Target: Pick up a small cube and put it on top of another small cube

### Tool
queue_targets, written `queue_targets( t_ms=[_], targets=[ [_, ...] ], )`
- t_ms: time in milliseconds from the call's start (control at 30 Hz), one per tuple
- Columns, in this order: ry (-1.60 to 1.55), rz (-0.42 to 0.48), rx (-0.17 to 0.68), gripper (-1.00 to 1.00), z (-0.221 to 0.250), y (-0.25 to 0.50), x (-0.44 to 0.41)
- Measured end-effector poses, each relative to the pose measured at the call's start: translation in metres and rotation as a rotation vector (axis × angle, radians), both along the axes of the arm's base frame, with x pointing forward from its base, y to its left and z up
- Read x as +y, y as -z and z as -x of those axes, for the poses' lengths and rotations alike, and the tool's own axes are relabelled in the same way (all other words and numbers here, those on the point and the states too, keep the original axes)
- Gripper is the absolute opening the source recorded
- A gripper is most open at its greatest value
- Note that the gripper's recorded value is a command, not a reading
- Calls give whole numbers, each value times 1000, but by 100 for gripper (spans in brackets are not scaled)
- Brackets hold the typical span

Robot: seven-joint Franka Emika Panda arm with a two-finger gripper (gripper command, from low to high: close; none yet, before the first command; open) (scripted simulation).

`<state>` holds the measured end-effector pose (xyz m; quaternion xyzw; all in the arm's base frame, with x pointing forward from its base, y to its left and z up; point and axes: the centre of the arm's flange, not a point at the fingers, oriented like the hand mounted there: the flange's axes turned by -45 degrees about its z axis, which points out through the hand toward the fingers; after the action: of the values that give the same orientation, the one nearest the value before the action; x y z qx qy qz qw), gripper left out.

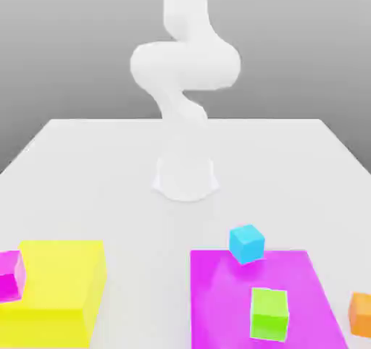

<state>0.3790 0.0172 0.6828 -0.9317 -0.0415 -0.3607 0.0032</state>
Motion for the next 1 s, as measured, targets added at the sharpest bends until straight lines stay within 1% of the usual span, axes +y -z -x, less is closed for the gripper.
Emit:
queue_targets(
  t_ms=[133,267,500,667,767,967,1000],
  targets=[
    [-151,62,96,0,-47,52,35],
    [-301,123,185,0,-83,109,74],
    [-569,235,331,0,-117,221,150],
    [-785,321,427,0,-114,308,213],
    [-893,368,487,0,-109,363,237],
    [-1125,468,600,0,-76,472,282],
    [-1145,476,608,0,-73,488,285]
  ],
)
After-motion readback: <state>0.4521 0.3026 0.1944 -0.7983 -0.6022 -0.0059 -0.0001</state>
